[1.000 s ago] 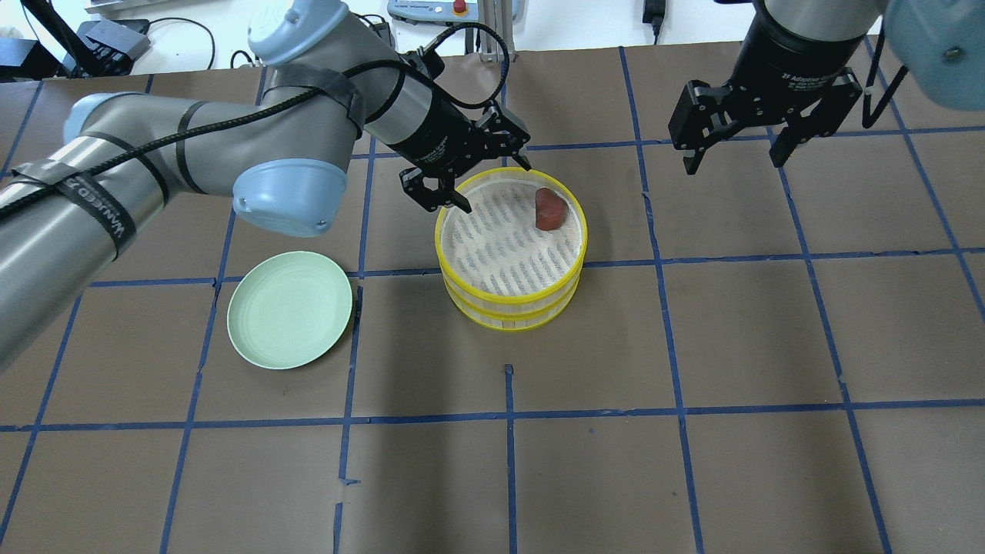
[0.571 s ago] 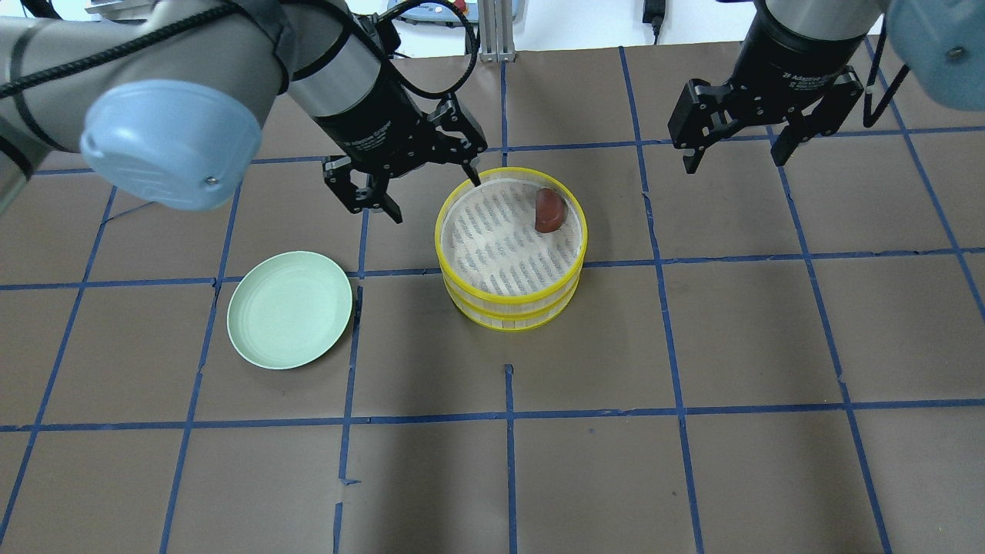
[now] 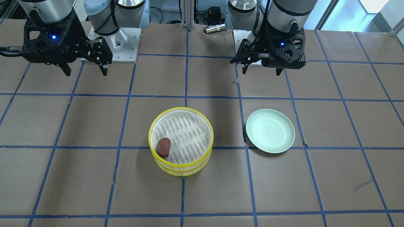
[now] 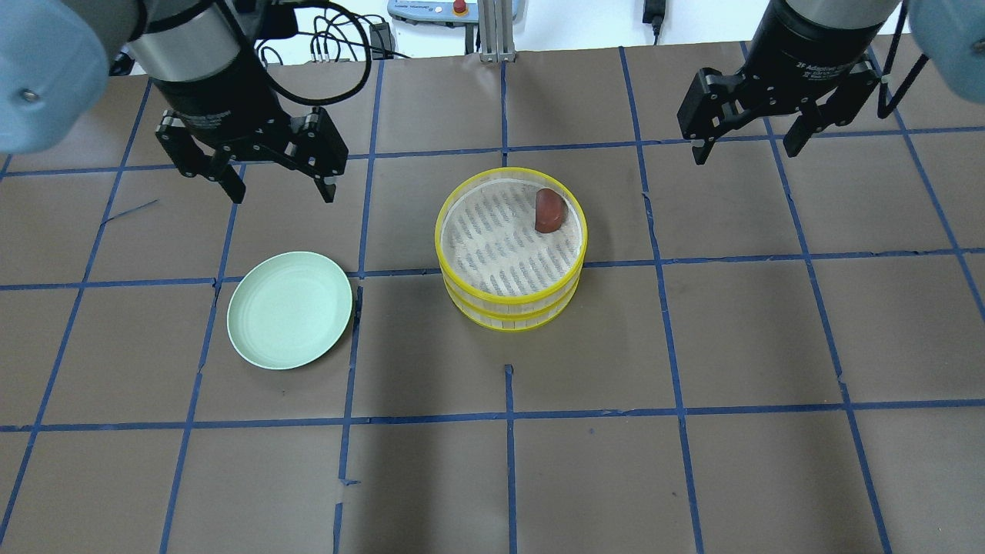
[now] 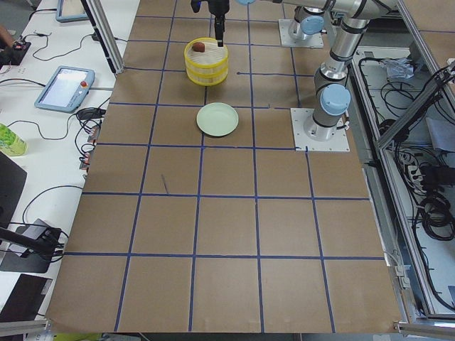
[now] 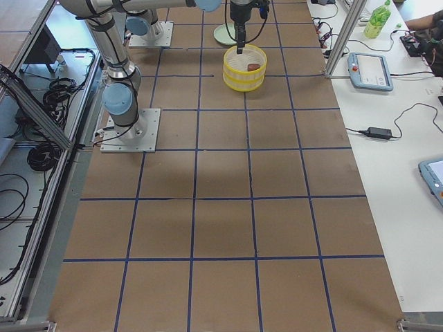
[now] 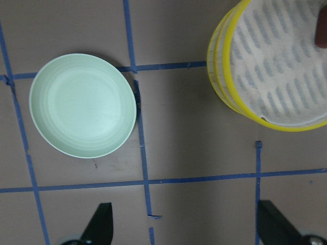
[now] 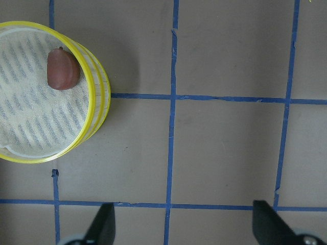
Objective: Stack buns with steamer
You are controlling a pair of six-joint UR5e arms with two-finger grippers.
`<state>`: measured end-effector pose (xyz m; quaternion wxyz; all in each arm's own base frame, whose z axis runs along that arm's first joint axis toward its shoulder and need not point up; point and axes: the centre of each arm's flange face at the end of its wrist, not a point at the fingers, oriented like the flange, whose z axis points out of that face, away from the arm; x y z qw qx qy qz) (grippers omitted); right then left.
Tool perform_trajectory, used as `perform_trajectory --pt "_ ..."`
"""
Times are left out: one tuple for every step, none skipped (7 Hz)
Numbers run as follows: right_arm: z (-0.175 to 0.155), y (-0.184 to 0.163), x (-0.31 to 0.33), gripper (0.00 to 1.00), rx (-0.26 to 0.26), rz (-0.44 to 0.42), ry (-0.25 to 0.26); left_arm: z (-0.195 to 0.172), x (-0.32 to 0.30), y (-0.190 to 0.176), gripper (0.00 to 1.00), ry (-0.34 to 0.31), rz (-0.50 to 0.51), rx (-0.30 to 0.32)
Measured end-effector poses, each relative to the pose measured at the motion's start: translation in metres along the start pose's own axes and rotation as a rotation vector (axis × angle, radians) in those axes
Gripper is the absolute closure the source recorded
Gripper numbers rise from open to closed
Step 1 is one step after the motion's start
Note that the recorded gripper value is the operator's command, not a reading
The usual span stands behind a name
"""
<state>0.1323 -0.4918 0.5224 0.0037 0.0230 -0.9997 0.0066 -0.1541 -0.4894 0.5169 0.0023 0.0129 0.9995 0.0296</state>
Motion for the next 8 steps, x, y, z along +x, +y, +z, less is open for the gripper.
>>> perform_trajectory --pt "0.0002 0.0002 -0.0003 0.06 0.000 0.000 -0.002 -0.0060 -0.0098 -0.0024 0.00 0.004 -0.014 0.021" --pt "0.0005 0.0005 -0.0010 0.06 -0.001 -0.001 -0.003 -0.0083 -0.0129 -0.0047 0.00 0.007 -0.017 0.049" --pt "0.0008 0.0006 -0.0012 0.06 -0.001 -0.002 -0.003 -0.0080 -0.0137 -0.0069 0.00 0.010 -0.018 0.070" --pt "0.0012 0.0007 -0.0014 0.06 -0.002 -0.002 -0.003 -0.0073 -0.0139 -0.0075 0.00 0.010 -0.017 0.078" --pt "0.0014 0.0009 -0.0024 0.06 -0.002 -0.004 -0.005 -0.0070 -0.0138 -0.0076 0.00 0.010 -0.016 0.081" --pt "0.0014 0.0009 -0.0032 0.06 -0.002 -0.005 -0.008 -0.0070 -0.0132 -0.0073 0.00 0.010 -0.014 0.081" --pt "0.0015 0.0009 -0.0032 0.06 -0.002 -0.005 -0.009 -0.0069 -0.0126 -0.0070 0.00 0.010 -0.012 0.081" --pt "0.0020 0.0010 -0.0031 0.06 -0.003 -0.004 -0.009 -0.0067 -0.0123 -0.0067 0.00 0.010 -0.012 0.079"
